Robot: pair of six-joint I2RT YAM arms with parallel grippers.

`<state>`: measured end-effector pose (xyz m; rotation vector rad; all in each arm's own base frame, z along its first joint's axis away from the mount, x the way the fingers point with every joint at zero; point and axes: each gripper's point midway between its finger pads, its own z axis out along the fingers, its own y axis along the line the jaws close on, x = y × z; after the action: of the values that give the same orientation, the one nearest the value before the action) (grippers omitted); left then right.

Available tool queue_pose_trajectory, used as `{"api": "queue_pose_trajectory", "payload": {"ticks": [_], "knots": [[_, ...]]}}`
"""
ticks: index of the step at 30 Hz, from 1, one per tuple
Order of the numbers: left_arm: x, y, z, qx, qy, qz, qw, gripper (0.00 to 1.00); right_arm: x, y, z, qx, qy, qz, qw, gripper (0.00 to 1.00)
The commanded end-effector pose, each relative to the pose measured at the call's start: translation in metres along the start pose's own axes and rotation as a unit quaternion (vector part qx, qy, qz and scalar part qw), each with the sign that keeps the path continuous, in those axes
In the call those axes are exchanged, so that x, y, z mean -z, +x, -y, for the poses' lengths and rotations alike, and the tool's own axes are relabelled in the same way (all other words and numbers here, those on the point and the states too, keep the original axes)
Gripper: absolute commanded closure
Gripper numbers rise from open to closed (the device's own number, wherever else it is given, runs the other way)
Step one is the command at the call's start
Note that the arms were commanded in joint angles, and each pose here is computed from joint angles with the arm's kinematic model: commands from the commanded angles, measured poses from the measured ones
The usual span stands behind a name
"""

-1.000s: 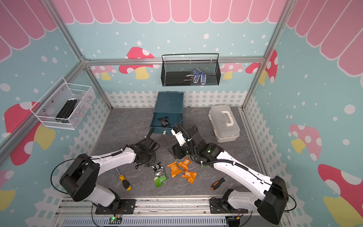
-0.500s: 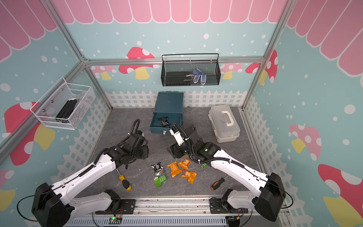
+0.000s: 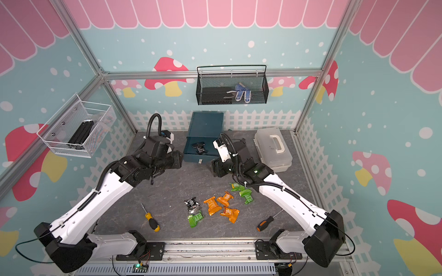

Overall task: Place the cookies into the drawer by color
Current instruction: Pick up the cookie at the center of the board, then place the cookie in the drawer.

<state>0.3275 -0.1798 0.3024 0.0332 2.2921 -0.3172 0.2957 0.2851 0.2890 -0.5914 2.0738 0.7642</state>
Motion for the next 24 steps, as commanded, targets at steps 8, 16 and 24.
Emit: {"api": "queue_pose_trajectory", "payload": {"ticks": [8, 16, 24], "knots": [[-0.048, -0.028, 0.041, -0.068, -0.018, -0.060, 0.996, 0.72, 0.007, -0.021, 0.024, -0.010, 0.022, 0.014, 1.000, 0.29], [-0.091, -0.034, 0.059, -0.091, -0.038, -0.095, 0.991, 0.72, 0.005, -0.018, 0.039, -0.014, 0.036, 0.010, 0.999, 0.29], [-0.122, -0.026, 0.059, -0.104, -0.070, -0.119, 0.985, 0.72, 0.008, -0.011, 0.048, -0.011, 0.054, 0.009, 0.998, 0.29]]}}
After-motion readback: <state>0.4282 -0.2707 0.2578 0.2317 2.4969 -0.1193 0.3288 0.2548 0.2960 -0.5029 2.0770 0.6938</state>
